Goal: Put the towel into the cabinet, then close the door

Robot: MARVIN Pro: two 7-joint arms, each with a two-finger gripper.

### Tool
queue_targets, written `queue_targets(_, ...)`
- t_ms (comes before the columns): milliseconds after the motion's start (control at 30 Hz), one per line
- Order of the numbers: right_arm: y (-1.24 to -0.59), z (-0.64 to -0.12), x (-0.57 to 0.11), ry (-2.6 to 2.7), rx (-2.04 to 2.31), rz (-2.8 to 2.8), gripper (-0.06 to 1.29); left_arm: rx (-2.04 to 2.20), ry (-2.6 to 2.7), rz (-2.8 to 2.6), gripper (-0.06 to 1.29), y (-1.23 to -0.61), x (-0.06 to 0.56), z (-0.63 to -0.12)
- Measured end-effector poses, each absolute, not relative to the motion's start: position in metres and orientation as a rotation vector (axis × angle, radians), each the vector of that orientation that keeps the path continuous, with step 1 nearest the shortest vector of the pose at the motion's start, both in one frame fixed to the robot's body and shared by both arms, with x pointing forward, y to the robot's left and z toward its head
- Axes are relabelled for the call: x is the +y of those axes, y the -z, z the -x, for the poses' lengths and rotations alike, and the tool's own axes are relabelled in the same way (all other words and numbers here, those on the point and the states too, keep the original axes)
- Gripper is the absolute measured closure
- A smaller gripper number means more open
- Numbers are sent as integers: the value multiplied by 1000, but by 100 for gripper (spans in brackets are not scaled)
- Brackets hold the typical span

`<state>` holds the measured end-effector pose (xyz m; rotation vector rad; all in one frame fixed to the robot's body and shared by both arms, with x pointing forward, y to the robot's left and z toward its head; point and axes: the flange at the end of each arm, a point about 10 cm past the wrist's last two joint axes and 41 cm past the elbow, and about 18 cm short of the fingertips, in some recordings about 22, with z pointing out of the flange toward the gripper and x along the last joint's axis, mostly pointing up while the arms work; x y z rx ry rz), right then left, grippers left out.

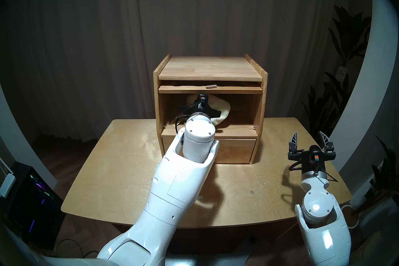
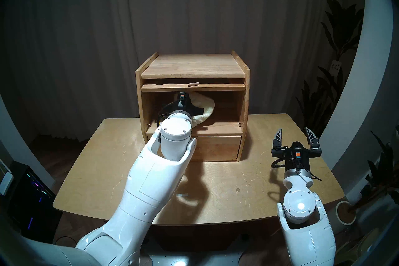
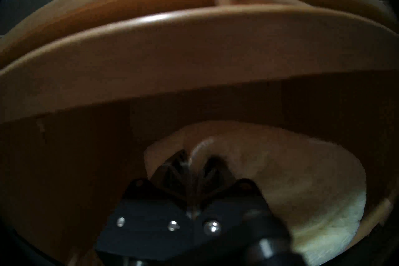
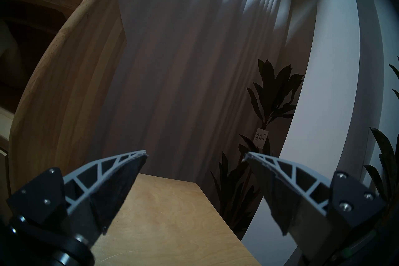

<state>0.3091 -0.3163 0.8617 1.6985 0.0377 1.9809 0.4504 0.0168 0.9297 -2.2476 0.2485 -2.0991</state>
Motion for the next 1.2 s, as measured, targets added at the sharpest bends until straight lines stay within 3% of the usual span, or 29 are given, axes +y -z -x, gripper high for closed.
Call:
queue_targets(333,-863,-308,-316,-1982,39,-1700,-2,183,2004,2258,126,-895,25,-446)
queue_targets(767,-862,-309,-316,-1983,39,-1699,-2,58,2114,2193,126,-949,37,-479)
queue_targets(1200,-863,-309,-316,-1983,39,-1700,-2,34,2073,2211,126,-943,41,-493)
